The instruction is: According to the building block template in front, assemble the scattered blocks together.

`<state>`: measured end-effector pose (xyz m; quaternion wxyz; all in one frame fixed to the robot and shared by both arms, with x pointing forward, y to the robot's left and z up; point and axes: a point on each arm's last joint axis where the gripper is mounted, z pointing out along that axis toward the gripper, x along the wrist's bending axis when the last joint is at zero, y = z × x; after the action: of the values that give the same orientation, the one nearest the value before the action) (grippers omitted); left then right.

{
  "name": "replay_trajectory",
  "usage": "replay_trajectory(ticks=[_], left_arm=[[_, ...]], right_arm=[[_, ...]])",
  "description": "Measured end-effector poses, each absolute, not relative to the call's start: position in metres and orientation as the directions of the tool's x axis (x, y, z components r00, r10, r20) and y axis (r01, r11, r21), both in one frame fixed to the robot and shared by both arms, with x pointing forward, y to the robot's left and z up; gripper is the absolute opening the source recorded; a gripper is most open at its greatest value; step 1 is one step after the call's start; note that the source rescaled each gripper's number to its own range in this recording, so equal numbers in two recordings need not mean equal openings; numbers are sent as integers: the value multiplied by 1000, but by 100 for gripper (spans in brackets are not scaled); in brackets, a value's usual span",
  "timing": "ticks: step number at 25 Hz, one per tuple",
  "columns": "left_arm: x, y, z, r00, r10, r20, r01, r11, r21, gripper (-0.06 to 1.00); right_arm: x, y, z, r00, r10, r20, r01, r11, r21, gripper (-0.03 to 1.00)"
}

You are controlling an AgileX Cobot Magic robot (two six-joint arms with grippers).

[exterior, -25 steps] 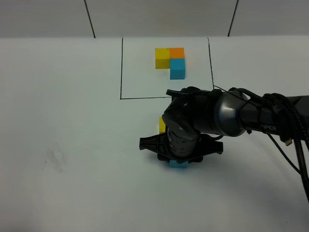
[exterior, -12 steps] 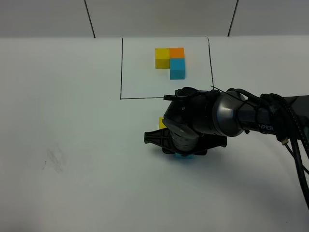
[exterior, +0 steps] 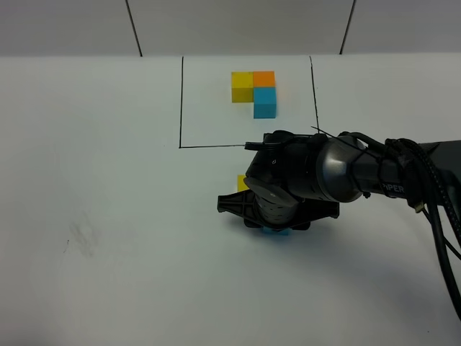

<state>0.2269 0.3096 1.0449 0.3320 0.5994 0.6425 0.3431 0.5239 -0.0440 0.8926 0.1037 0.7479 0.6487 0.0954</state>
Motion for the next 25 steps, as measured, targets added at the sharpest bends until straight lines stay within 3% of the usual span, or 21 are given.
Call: replay_trajectory(ticks=[25], left_arm=[[227,310,1045,-61,998,-15,542,46,839,69]], right_arm=[[530,-42,883,91,996,7,955,-89,284,26]])
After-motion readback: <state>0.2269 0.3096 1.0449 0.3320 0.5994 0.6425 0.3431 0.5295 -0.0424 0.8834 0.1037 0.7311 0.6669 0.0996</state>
